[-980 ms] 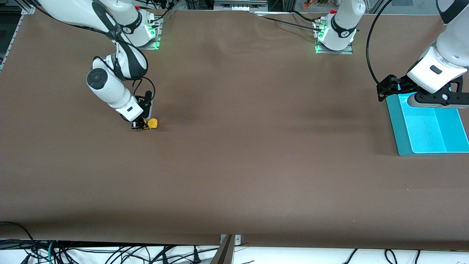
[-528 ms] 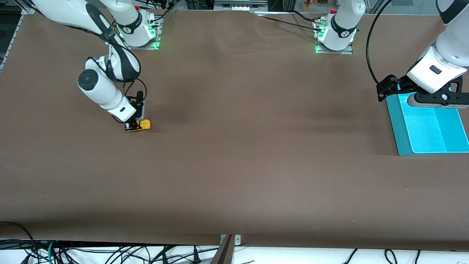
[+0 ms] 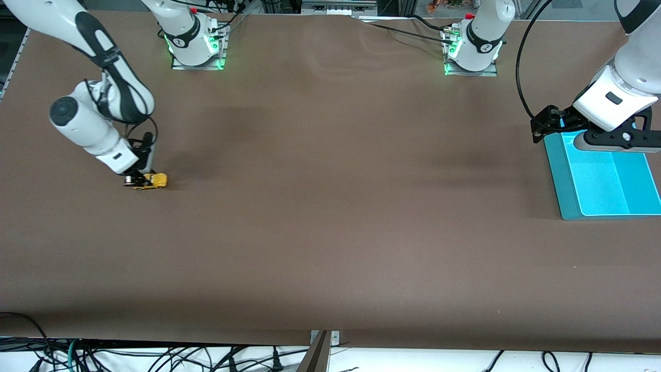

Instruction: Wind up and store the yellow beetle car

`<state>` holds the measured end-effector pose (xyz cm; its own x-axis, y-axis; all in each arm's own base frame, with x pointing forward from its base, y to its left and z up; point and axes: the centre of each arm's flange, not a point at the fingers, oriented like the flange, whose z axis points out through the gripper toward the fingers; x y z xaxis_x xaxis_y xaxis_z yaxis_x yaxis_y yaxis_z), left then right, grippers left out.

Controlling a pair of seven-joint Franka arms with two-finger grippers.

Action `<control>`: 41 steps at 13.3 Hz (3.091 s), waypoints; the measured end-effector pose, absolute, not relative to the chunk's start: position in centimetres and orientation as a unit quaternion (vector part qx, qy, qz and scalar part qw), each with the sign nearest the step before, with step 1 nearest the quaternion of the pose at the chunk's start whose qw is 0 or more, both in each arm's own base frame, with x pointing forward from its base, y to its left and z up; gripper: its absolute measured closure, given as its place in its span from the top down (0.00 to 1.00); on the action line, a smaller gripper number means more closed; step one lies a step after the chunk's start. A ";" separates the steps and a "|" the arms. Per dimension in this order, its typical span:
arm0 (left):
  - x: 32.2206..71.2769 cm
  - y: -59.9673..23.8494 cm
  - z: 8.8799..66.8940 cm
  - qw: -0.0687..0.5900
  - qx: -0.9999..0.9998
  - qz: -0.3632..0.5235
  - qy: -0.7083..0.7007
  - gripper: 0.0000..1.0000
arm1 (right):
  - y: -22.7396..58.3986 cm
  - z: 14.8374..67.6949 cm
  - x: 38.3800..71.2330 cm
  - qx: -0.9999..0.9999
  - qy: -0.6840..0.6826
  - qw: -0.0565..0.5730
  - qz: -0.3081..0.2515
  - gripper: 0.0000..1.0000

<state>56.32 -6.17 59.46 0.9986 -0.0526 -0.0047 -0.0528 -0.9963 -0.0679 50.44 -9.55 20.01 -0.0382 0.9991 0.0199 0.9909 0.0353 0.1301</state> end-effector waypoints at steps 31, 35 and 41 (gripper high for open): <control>56.3 -6.2 59.5 0.034 -0.999 0.001 0.026 1.00 | 0.3 47.0 58.9 0.726 0.684 0.061 0.034 1.00; 56.2 -6.1 59.4 0.034 -0.999 0.005 0.026 1.00 | 1.2 48.7 59.0 0.733 0.677 0.058 0.030 1.00; 55.4 -6.1 58.8 0.034 -0.991 0.044 0.120 1.00 | 3.4 52.2 57.5 0.840 0.539 0.055 0.024 1.00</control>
